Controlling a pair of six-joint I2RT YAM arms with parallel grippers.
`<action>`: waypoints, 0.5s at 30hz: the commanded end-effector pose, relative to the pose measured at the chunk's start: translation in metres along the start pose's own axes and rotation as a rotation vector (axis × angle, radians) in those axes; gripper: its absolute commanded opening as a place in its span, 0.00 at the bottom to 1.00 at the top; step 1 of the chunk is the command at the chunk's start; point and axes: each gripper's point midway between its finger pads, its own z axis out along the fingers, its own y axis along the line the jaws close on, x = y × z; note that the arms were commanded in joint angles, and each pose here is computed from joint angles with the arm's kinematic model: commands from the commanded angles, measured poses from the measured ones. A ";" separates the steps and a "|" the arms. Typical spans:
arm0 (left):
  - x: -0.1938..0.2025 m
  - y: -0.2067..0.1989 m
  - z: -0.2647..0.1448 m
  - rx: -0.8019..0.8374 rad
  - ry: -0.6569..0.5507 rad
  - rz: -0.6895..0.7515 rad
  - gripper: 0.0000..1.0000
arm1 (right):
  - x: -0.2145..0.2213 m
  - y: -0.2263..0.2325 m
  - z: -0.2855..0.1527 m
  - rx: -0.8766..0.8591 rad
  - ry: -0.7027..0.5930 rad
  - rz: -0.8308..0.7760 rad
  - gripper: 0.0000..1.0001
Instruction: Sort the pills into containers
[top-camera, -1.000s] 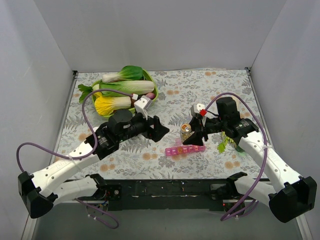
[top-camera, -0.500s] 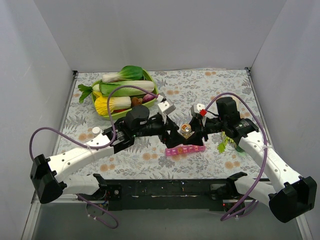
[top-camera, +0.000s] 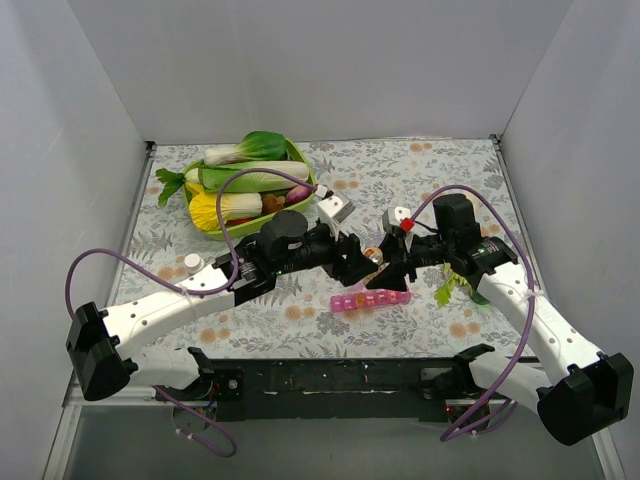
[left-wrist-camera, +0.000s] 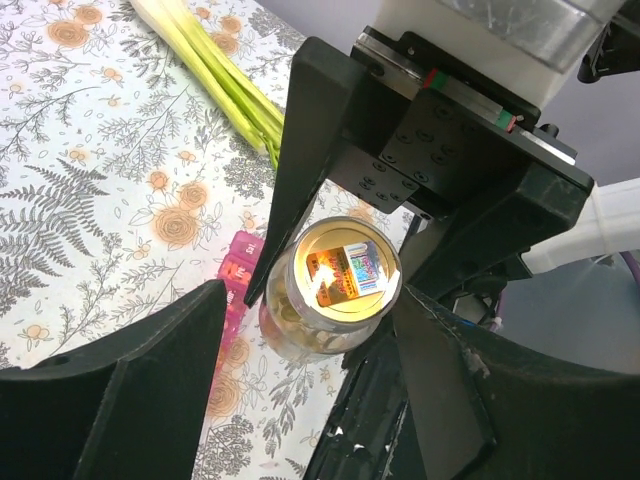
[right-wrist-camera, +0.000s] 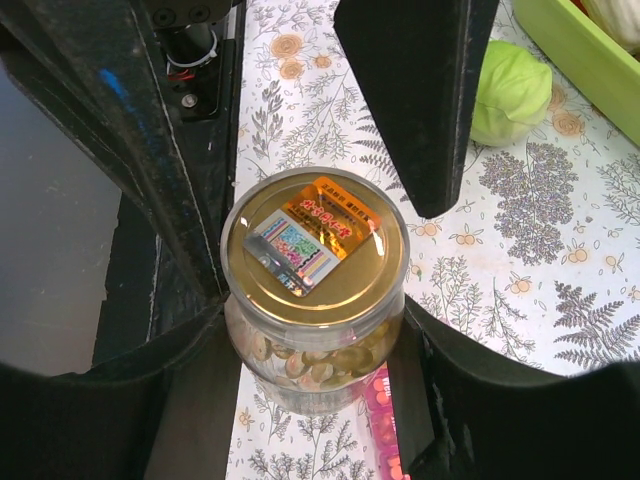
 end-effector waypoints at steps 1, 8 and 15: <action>-0.026 0.003 -0.005 -0.055 -0.083 0.006 0.65 | -0.006 0.005 -0.001 -0.020 -0.027 -0.028 0.01; -0.014 0.023 -0.020 -0.168 -0.054 0.017 0.64 | -0.006 0.005 -0.002 -0.017 -0.026 -0.031 0.01; -0.009 0.070 -0.059 -0.376 -0.085 -0.016 0.63 | -0.007 0.006 -0.003 -0.015 -0.027 -0.035 0.01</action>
